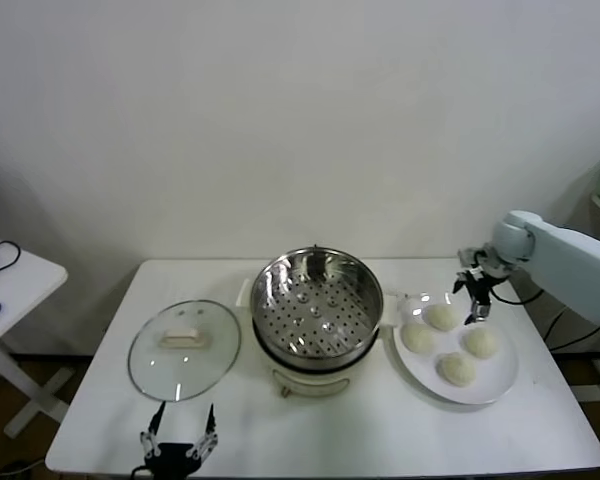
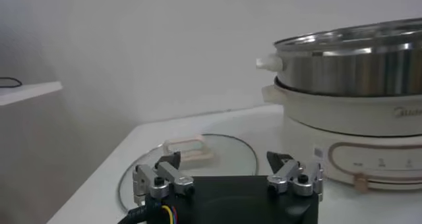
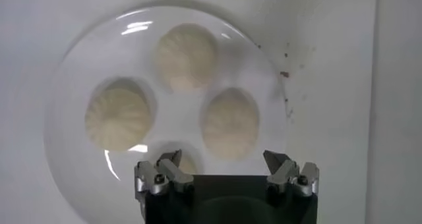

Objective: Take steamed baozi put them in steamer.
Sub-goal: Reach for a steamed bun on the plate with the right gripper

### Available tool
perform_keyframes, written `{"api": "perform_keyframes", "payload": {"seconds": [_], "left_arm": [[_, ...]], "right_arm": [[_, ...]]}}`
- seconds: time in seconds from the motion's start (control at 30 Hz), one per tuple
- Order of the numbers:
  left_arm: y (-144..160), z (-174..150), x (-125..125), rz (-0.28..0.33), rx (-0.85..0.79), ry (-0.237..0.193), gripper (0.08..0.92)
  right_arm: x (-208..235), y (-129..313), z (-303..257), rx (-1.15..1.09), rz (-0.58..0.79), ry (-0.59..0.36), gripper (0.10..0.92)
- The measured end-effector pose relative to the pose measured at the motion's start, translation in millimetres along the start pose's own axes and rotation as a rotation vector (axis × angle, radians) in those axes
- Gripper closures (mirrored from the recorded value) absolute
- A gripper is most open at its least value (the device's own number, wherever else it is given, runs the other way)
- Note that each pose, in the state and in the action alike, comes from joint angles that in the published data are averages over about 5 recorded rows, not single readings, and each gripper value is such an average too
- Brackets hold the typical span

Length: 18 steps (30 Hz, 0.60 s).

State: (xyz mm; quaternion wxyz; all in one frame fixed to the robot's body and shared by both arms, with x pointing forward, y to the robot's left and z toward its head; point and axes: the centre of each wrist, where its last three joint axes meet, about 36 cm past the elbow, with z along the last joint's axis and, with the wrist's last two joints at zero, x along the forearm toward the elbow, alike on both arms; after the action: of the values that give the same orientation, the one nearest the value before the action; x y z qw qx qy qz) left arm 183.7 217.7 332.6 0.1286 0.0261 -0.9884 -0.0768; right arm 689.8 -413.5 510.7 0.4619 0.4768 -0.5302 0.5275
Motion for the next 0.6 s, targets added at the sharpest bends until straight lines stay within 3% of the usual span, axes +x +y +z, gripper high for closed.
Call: {"api": "perform_keyframes", "payload": {"seconds": [0.6], "left_arm": [[8,8,-1,-0.021,-0.022,0.018,0.177]], "right_arm": [[-42,-8,-12,-0.008,0.006,-0.017,0.200]]}}
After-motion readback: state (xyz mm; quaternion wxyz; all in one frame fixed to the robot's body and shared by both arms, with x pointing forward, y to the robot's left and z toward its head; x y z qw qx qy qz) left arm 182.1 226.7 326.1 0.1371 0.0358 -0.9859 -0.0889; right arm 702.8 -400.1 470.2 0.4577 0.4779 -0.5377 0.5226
